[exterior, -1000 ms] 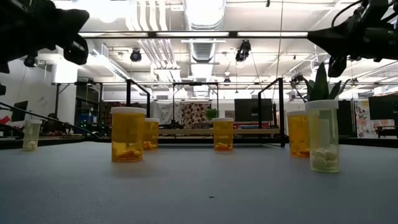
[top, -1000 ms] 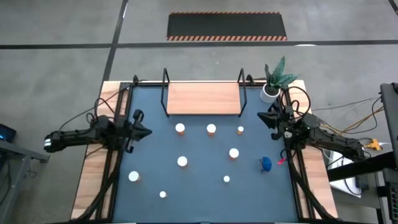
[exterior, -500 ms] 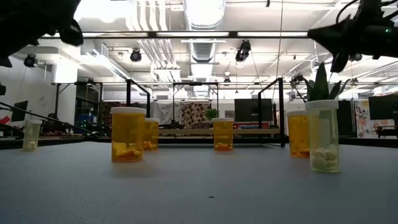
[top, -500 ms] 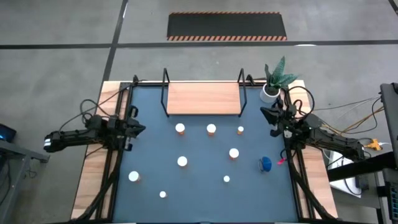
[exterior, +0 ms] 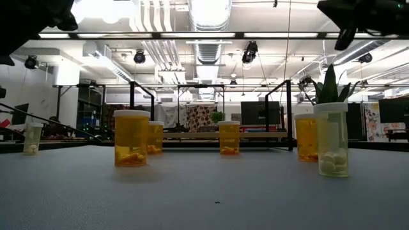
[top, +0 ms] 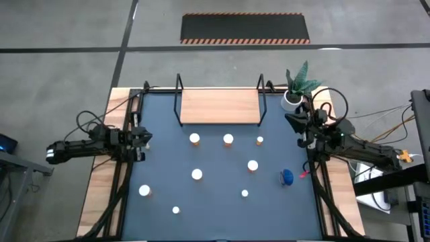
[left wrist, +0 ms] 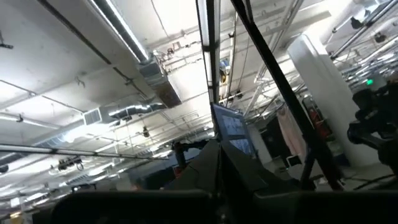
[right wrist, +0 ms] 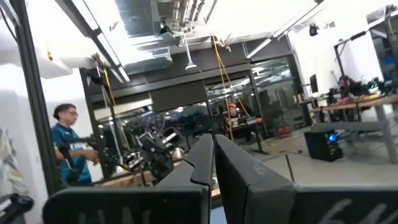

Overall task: Pick and place medicine bottles onto shelf by color
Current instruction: Put the orange pill bottle on the shelf

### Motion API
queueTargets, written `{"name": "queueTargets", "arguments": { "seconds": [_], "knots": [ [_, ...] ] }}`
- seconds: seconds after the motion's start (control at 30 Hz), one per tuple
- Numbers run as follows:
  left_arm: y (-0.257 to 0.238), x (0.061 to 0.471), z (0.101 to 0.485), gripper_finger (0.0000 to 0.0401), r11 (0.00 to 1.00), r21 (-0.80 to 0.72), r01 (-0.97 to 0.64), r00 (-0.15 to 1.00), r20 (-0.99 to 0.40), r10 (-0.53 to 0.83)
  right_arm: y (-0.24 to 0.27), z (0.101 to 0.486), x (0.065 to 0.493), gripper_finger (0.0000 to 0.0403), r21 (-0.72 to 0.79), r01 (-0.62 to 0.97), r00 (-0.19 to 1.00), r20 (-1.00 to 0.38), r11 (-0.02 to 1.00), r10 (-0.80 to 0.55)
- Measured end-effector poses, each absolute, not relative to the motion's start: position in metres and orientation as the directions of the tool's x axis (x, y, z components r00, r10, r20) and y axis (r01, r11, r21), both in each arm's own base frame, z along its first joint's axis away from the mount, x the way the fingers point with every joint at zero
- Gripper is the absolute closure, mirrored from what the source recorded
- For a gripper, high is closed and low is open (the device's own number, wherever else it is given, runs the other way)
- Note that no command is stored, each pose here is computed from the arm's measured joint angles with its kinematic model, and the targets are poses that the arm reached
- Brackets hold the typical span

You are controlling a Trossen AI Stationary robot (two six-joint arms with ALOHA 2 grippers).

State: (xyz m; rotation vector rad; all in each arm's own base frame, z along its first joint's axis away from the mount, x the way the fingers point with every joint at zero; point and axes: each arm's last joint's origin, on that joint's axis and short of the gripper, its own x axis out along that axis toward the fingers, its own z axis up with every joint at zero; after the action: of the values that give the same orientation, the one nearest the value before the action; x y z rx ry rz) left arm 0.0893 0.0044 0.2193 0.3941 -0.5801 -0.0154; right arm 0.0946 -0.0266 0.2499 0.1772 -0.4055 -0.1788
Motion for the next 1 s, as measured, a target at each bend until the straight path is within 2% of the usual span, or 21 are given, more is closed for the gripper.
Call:
{"name": "queueTargets", "arguments": {
  "seconds": [0.17, 0.33, 0.7, 0.8, 0.87, 1.0],
  "knots": [
    [0.004, 0.085, 0.226, 0.0401, 0.925, 0.361, -0.121, 0.792, 0.596, -0.13, -0.029, 0.272, 0.109, 0.0394, 0.123, 0.121, 0.931, 0.33, 0.985, -0.156],
    [0.004, 0.085, 0.225, 0.0401, 0.925, 0.361, -0.119, 0.795, 0.593, -0.129, -0.036, 0.28, 0.145, 0.0394, 0.073, 0.091, 0.976, 0.191, 0.993, -0.103],
    [0.005, 0.091, 0.222, 0.0401, 0.96, 0.278, -0.04, 0.823, 0.554, -0.126, -0.024, 0.304, 0.197, 0.0394, -0.087, -0.009, 0.994, 0.111, 0.996, 0.019],
    [0.005, 0.091, 0.222, 0.0401, 0.97, 0.242, -0.014, 0.824, 0.552, -0.126, -0.022, 0.302, 0.212, 0.0394, -0.101, -0.03, 0.998, 0.056, 0.994, 0.036],
    [0.005, 0.091, 0.222, 0.0401, 0.975, 0.221, 0.002, 0.824, 0.552, -0.126, -0.021, 0.311, 0.22, 0.0394, -0.107, -0.034, 0.995, 0.087, 0.994, 0.043],
    [0.005, 0.092, 0.222, 0.0401, 0.983, 0.18, 0.031, 0.826, 0.55, -0.127, -0.02, 0.316, 0.238, 0.0394, -0.1, -0.048, 0.997, 0.059, 0.994, 0.054]
  ]
}}
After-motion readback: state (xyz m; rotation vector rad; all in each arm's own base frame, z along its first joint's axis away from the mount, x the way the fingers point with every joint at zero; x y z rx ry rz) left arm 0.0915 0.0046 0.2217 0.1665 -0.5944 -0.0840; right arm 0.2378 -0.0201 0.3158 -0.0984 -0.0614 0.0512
